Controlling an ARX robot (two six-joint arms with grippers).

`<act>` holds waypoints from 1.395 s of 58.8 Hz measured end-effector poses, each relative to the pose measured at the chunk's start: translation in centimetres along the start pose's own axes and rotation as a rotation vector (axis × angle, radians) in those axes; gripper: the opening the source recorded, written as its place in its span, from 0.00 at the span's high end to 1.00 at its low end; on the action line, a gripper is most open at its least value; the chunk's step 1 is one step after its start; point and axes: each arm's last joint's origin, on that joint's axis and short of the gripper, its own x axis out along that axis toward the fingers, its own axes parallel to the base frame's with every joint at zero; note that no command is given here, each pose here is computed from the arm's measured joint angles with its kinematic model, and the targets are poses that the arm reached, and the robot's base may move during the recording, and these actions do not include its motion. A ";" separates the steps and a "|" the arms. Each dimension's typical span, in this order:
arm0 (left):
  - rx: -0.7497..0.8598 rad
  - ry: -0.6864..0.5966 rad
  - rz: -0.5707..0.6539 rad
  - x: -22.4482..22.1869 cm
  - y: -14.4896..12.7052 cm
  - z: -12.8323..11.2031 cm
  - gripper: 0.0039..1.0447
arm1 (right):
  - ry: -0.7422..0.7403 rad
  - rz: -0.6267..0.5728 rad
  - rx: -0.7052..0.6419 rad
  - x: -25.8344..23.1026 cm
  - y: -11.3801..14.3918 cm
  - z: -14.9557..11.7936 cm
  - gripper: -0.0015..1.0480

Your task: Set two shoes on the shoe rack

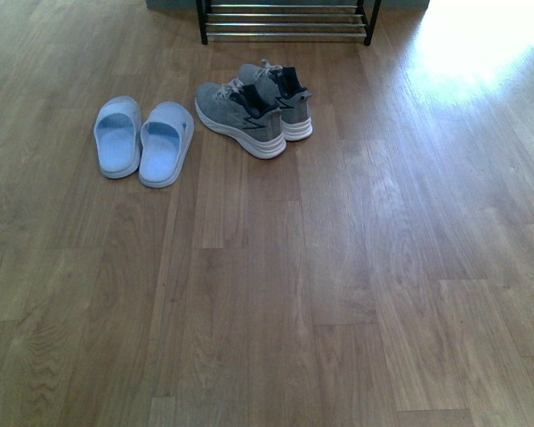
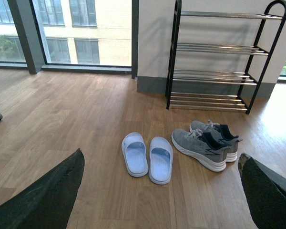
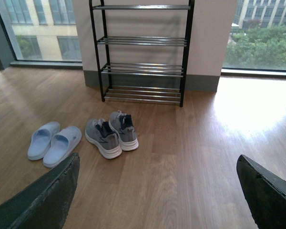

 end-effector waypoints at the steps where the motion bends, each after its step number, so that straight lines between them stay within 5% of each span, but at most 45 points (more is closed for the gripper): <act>1: 0.000 0.000 0.000 0.0 0.0 0.0 0.09 | 0.000 0.000 0.000 0.0 0.0 0.0 0.09; 82: 0.000 0.000 0.000 0.0 0.0 0.0 0.09 | 0.000 0.000 0.000 0.0 0.0 0.0 0.09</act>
